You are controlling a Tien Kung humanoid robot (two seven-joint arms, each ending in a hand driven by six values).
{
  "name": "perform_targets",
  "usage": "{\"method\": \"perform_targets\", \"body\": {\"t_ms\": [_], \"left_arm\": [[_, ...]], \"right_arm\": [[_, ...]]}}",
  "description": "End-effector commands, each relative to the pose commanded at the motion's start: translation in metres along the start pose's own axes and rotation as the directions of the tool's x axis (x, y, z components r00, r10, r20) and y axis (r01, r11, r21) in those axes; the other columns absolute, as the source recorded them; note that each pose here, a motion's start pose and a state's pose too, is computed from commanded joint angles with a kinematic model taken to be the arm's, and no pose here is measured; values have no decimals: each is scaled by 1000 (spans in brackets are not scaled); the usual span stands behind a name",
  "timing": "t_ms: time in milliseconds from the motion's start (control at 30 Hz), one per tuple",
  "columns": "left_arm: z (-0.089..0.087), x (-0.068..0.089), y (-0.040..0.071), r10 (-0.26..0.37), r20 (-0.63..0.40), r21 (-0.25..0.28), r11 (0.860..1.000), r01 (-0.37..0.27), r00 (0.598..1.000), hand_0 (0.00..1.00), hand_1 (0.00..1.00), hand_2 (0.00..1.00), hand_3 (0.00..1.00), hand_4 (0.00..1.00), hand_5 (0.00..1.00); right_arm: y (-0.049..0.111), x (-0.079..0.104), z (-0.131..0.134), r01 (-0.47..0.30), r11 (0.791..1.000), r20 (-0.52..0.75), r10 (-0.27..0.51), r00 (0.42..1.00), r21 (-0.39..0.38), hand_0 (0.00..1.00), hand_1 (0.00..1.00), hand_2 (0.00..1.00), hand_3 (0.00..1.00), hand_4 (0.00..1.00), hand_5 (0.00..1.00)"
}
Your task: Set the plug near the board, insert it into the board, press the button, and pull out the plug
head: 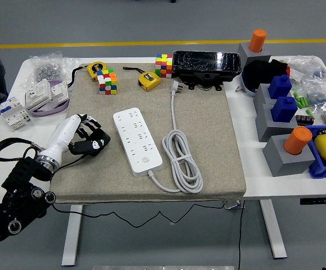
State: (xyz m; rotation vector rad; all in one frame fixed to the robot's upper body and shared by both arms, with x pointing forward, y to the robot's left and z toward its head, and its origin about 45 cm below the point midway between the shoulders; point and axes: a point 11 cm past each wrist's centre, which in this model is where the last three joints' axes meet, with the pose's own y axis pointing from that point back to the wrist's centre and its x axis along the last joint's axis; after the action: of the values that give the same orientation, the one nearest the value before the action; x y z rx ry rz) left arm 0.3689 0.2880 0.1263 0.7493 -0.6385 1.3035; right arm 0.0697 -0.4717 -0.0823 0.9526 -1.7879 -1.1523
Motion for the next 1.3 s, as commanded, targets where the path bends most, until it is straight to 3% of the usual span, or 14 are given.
{"method": "perform_targets", "body": {"t_ms": [33,200,233,700,1200,1233,1300], "left_arm": [[0,0,0,-3,-4,3,1000,3,1000,402,443,478,536,810,125],[-1,0,0,-5,-3,2,1000,5,1000,402,443,478,536,810,125],[-1,-1,1,-9,0,1,1000,9,1000,499,586,535,565,962,229],[4,0,3,-14,32,-28,1000,15,999,514,610,567,614,998,304],[-15,-2,9,-11,45,48,999,9,999,502,588,559,620,998,340],[-16,-2,9,-13,45,53,999,10,999,441,471,482,541,901,185],[-16,-3,8,-16,38,61,998,13,999,441,471,482,541,901,185]], "right_arm": [[0,0,0,0,1000,1,0,1000,-1,581,672,685,616,977,519],[0,0,2,1,1000,3,-1,1000,-3,581,672,685,616,977,519],[0,0,2,1,1000,2,-1,1000,-3,578,672,684,616,977,519],[0,0,2,1,1000,4,-1,1000,-3,579,672,684,616,977,519],[0,-1,1,3,1000,1,-3,1000,-2,581,671,684,616,977,518],[0,-1,1,2,1000,1,-2,1000,-1,580,672,684,616,977,517],[0,-1,0,3,1000,2,-3,1000,1,580,672,684,616,977,517]]}}
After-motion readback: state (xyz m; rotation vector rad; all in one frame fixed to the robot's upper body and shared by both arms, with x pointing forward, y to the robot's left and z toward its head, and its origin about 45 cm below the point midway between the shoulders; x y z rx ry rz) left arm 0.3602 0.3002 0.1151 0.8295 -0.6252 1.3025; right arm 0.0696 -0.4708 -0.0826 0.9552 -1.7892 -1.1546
